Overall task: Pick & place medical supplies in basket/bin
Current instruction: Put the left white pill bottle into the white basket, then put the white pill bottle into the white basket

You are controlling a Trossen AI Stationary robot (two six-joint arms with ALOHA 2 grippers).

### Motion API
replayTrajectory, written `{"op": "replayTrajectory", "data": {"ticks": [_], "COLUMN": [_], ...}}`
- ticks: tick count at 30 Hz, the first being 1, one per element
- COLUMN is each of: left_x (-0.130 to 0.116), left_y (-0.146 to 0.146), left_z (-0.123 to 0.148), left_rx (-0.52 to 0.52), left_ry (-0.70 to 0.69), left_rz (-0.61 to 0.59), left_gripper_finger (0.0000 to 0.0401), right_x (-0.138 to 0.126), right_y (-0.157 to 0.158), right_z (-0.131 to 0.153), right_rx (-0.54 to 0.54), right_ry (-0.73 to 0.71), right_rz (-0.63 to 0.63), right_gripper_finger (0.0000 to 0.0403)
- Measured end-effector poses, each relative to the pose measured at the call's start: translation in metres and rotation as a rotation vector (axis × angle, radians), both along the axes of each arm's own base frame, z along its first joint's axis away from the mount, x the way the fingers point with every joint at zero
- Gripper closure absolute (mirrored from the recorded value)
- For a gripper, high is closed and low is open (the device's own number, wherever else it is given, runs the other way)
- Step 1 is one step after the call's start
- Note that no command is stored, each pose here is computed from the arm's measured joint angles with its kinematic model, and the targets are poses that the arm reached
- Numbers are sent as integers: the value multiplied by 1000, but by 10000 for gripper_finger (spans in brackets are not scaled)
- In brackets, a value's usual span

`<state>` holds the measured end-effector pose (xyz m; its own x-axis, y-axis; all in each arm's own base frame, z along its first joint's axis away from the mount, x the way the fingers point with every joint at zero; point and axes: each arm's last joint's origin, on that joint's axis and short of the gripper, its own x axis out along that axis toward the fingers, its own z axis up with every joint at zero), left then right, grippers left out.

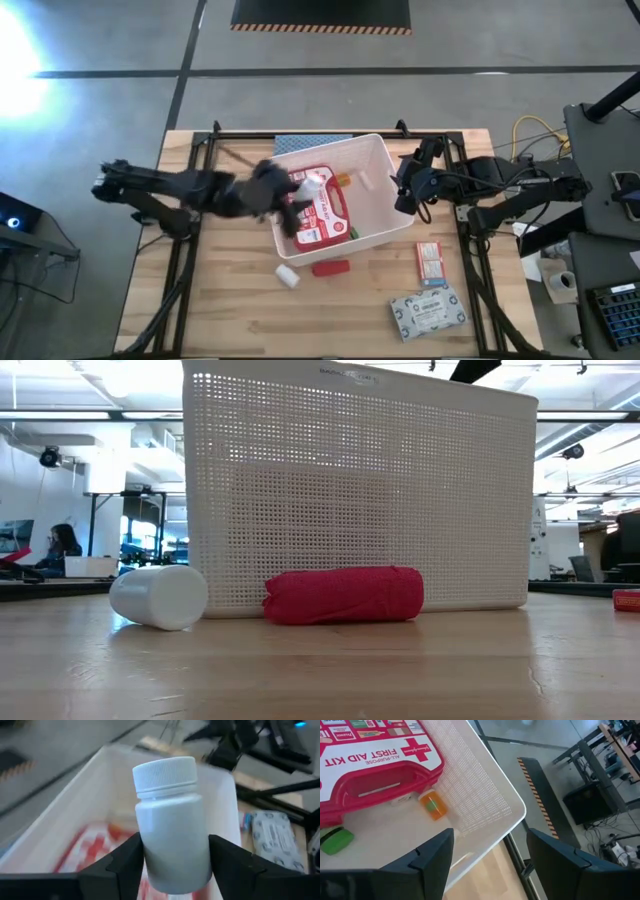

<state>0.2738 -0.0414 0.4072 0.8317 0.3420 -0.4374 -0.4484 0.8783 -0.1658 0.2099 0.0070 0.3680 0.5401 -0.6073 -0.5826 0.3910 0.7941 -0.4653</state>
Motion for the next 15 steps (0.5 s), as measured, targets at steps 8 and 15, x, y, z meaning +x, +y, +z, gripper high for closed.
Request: {"op": "replayTrajectory", "data": {"ticks": [8,15], "left_x": [25,16], "left_y": [61,54], "left_z": [-8,25], "left_rx": [-25,-127], "left_ry": [-128,-200], "left_rz": [49,-61], "left_gripper_finger": [186,114], "right_x": [-1,0], "right_y": [0,0], "right_z": [-1,-1], "right_rx": [3,-10], "right_ry": [9,24], "right_rz": [-2,11], "right_gripper_finger": [161,161]}}
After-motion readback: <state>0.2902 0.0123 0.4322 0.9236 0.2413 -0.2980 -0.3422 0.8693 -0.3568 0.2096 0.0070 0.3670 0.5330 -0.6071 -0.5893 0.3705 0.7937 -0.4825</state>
